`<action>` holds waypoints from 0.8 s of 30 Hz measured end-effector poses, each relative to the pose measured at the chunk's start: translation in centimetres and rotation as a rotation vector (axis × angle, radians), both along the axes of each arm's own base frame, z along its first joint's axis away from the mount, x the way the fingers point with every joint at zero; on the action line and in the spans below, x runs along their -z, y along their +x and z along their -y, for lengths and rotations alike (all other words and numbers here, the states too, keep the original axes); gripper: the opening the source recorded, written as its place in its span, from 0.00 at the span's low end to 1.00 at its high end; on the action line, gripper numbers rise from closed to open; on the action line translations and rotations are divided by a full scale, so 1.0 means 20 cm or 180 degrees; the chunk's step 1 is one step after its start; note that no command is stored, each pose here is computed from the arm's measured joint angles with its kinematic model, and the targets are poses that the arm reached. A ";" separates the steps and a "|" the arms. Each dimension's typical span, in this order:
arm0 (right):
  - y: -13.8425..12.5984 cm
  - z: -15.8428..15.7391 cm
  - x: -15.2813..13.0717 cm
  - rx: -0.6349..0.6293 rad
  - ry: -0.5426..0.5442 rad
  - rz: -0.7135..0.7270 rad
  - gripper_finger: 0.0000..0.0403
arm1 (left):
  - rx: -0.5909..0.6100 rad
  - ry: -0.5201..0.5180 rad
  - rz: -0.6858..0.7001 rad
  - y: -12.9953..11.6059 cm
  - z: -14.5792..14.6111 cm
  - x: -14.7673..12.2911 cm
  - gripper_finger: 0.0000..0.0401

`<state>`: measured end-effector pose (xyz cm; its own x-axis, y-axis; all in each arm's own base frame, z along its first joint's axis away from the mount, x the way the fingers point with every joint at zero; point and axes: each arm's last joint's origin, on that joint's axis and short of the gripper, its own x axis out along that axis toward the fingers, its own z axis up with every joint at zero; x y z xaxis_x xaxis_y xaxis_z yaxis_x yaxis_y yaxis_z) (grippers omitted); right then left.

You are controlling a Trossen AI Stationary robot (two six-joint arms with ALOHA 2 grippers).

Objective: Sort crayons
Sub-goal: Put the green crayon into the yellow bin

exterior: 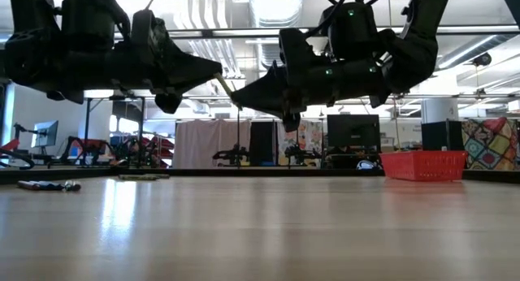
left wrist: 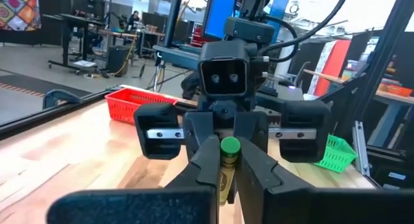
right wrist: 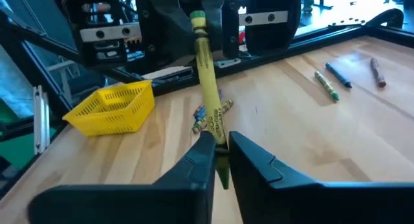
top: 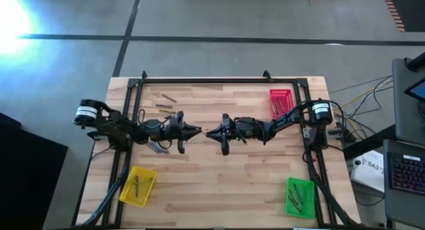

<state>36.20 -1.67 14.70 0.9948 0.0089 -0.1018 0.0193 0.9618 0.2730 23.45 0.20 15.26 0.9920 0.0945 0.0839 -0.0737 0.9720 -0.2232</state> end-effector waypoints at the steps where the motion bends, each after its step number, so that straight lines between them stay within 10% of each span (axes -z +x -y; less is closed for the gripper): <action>1: 0.00 0.00 0.00 0.0005 0.0014 0.0010 0.10 | 0.0002 0.0001 -0.0014 0.00 0.00 0.00 0.01; 11: -0.04 0.01 -0.07 0.0265 0.0107 -0.0297 0.32 | 0.0061 0.0022 -0.0512 -0.08 0.01 -0.11 0.00; 24: -0.20 0.03 -0.25 0.0871 -0.0182 -0.0922 0.30 | 0.0385 -0.0935 -0.3672 -0.38 0.20 -0.43 0.01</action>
